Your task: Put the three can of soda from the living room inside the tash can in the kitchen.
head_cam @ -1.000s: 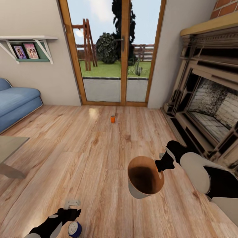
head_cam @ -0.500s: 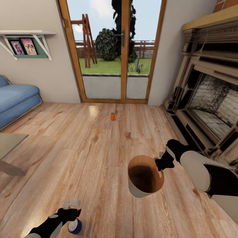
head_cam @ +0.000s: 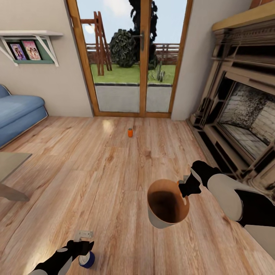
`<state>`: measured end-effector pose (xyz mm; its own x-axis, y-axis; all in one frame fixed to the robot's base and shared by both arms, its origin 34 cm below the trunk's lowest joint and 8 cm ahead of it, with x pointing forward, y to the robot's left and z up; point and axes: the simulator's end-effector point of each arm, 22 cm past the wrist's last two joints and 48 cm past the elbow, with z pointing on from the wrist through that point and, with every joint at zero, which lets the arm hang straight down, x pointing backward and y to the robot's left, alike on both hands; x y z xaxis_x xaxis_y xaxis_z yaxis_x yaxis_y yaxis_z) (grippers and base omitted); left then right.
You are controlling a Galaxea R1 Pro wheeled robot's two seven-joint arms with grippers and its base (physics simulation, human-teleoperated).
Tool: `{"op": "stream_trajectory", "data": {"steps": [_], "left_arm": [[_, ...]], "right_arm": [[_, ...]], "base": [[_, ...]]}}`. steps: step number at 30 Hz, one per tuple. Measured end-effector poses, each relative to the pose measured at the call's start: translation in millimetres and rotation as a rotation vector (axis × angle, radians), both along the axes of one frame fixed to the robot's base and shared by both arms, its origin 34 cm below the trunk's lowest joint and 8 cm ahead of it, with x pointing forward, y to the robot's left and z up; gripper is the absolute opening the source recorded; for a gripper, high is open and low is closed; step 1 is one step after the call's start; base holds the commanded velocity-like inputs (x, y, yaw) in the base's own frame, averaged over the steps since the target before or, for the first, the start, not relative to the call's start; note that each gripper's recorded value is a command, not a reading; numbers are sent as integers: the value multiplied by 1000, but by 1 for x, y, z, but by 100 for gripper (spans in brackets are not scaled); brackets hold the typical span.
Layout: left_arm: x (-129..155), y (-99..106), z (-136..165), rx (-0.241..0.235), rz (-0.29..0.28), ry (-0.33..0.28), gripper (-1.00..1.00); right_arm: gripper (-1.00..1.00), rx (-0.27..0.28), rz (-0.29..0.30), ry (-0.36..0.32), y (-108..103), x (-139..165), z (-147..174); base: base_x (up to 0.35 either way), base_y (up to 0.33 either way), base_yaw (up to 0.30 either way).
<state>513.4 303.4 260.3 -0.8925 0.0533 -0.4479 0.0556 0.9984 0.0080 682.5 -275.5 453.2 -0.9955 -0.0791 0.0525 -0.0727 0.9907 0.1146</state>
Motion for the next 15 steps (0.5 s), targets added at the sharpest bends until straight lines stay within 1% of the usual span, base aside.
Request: {"op": "stream_trajectory", "data": {"steps": [6, 8, 12, 15], "left_arm": [[-2, 0, -3, 1, -5, 5, 100], [-3, -1, -4, 1, -5, 7, 100], [-6, -3, -12, -2, -6, 12, 100], [-9, -6, -21, -5, -7, 15, 100]], "right_arm": [[-100, -19, 13, 7, -4, -1, -4], [-100, -26, 21, 1, -5, 6, 3], [-100, 7, 5, 6, 4, 7, -2], [-100, 3, 11, 12, 5, 5, -11]], "base": [[0, 0, 0], [0, 0, 0], [0, 0, 0], [0, 0, 0]]}}
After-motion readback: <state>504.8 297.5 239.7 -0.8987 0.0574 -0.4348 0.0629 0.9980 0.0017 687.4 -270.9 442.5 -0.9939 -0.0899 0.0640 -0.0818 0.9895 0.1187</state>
